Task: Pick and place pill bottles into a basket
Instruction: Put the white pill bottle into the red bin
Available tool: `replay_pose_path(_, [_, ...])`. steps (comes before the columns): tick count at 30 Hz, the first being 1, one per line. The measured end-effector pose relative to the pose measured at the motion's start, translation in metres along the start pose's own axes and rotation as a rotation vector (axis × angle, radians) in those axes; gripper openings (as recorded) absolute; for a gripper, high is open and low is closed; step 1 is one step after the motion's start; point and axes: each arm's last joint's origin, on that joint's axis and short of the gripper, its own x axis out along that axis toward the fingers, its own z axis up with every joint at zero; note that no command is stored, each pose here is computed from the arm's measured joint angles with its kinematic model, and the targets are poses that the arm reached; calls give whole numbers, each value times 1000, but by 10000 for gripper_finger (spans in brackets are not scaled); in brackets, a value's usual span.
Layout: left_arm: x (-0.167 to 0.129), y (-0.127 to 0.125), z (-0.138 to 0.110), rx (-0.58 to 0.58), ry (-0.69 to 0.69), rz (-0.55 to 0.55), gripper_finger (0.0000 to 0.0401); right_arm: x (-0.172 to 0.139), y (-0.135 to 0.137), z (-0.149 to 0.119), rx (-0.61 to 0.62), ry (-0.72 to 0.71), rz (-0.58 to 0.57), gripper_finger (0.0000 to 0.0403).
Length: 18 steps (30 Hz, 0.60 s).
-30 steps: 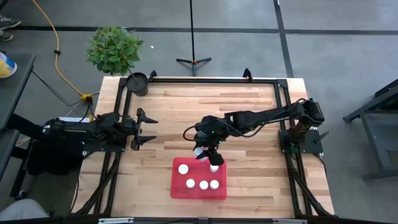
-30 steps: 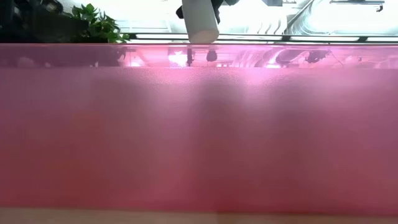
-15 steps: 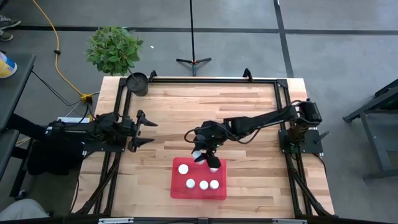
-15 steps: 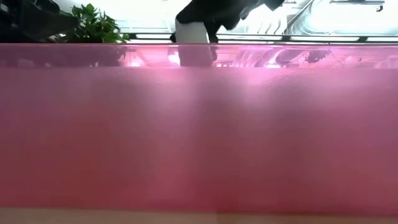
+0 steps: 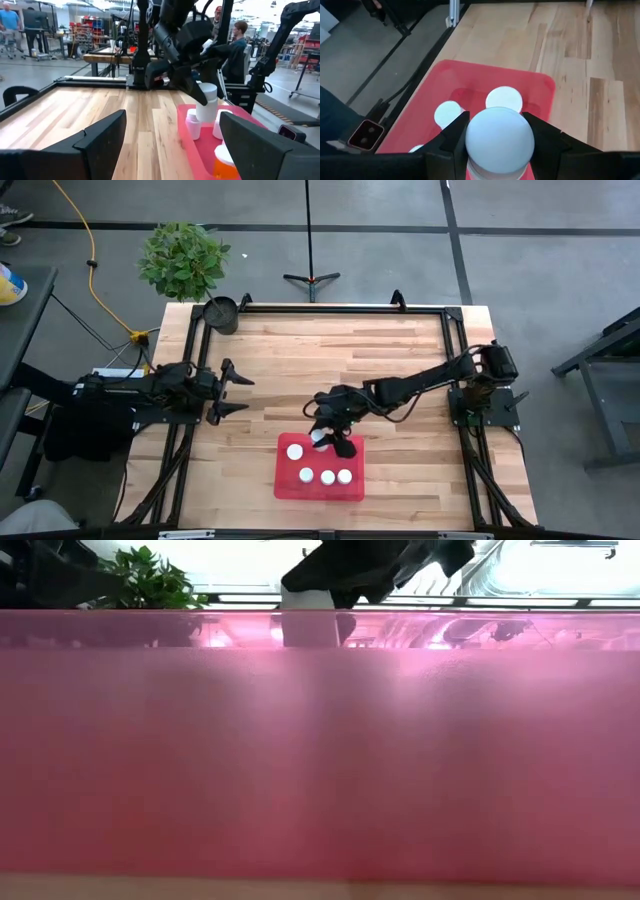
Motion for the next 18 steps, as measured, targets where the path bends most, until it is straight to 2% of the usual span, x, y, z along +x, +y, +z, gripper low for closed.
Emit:
replay_pose_path(6, [0, 0, -1, -4, 9, 1, 353, 3, 2, 0, -23, -21, -49, 143])
replay_pose_path(18, [0, 0, 0, -22, 1, 3, 353, 37, 3, -19, 28, -12, -14, 143])
